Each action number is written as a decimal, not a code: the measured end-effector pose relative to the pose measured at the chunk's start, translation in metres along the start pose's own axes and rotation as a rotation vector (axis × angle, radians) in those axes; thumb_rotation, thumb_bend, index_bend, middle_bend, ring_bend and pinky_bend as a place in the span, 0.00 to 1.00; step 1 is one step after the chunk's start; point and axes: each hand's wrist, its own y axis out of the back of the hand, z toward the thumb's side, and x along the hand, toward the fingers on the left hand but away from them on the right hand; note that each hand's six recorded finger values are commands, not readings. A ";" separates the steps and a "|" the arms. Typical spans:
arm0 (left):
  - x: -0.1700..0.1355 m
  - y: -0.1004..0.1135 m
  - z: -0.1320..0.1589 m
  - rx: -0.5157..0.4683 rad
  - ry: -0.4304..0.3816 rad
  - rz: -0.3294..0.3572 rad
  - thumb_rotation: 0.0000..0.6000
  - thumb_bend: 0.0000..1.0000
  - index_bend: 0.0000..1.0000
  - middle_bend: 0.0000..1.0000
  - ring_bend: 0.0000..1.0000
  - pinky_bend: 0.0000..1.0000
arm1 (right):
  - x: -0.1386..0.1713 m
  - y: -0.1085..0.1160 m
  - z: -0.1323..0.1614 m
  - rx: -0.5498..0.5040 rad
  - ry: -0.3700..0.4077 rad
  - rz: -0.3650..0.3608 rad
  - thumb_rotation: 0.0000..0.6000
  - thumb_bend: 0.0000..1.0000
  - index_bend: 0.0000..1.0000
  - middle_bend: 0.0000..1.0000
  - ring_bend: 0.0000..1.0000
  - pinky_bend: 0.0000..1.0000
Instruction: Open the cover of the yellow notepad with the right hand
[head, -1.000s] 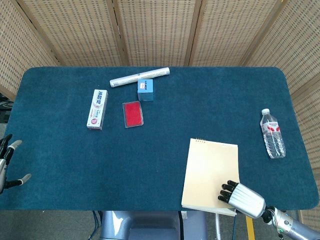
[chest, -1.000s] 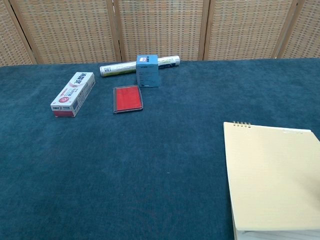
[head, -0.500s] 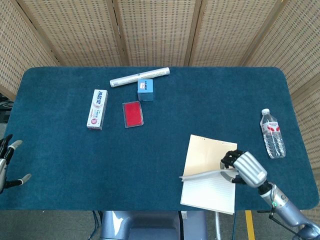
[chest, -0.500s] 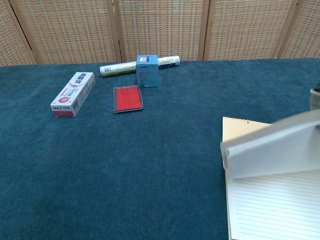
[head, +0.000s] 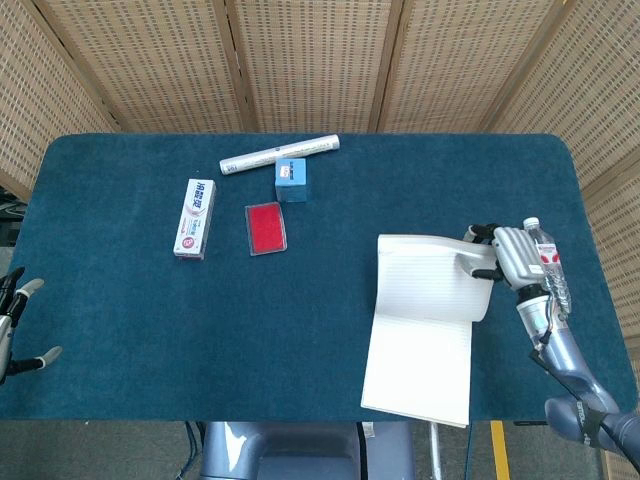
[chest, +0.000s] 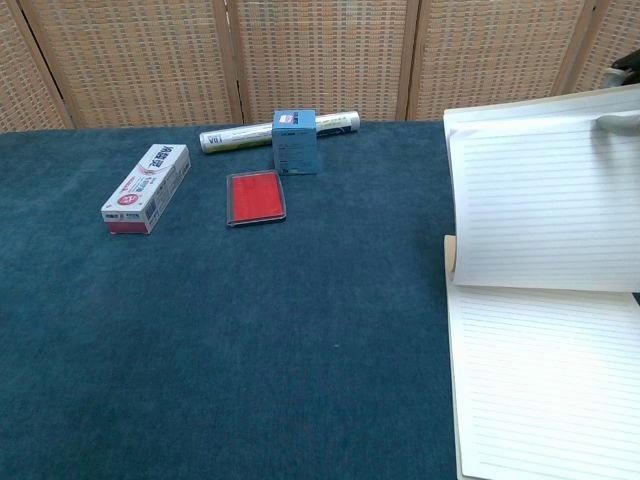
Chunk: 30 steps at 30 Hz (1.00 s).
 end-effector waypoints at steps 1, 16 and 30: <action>0.000 0.000 0.000 0.000 0.001 -0.001 1.00 0.00 0.00 0.00 0.00 0.00 | -0.005 0.001 -0.003 -0.005 -0.022 -0.004 1.00 1.00 0.65 0.64 0.46 0.53; 0.017 -0.008 -0.002 0.024 0.045 -0.036 1.00 0.00 0.00 0.00 0.00 0.00 | -0.064 0.002 -0.059 0.044 -0.277 -0.048 1.00 0.97 0.62 0.58 0.42 0.51; 0.022 -0.013 -0.001 0.028 0.062 -0.049 1.00 0.00 0.00 0.00 0.00 0.00 | -0.075 -0.009 -0.111 0.109 -0.438 -0.058 1.00 0.00 0.00 0.00 0.00 0.00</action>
